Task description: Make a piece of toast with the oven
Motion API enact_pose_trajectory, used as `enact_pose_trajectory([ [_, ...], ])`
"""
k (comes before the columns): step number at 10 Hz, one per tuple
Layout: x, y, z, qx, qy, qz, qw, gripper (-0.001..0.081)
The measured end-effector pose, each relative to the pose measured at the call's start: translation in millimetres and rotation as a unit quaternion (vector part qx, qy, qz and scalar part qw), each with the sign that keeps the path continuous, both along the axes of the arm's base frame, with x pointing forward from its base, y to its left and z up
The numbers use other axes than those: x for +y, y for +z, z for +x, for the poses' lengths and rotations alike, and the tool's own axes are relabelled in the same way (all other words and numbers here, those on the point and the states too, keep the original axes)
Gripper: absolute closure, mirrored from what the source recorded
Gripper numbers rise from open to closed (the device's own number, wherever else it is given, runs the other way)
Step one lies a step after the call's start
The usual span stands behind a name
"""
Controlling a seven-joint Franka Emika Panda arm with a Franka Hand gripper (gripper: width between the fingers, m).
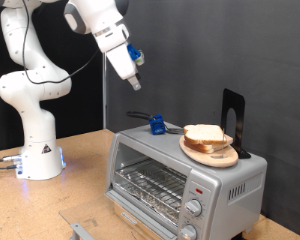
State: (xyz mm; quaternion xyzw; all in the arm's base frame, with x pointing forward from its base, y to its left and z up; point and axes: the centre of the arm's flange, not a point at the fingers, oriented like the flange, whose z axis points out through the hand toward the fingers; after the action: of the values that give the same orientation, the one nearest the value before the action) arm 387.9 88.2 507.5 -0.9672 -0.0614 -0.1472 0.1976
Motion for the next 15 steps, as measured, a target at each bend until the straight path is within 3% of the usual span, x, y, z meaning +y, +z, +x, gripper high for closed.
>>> enact_pose_trajectory([
  [3,9.1,-1.8,-4.5,0.008,-0.024,0.013,0.9996,-0.0002],
  [6,13.7,-7.2,-4.3,0.012,-0.011,-0.008,0.9998,-0.0002],
  [10,38.7,-37.2,3.4,0.016,-0.007,-0.037,0.9992,-0.0002],
  [15,56.0,-79.6,0.5,0.016,-0.002,-0.058,0.9982,-0.0002],
])
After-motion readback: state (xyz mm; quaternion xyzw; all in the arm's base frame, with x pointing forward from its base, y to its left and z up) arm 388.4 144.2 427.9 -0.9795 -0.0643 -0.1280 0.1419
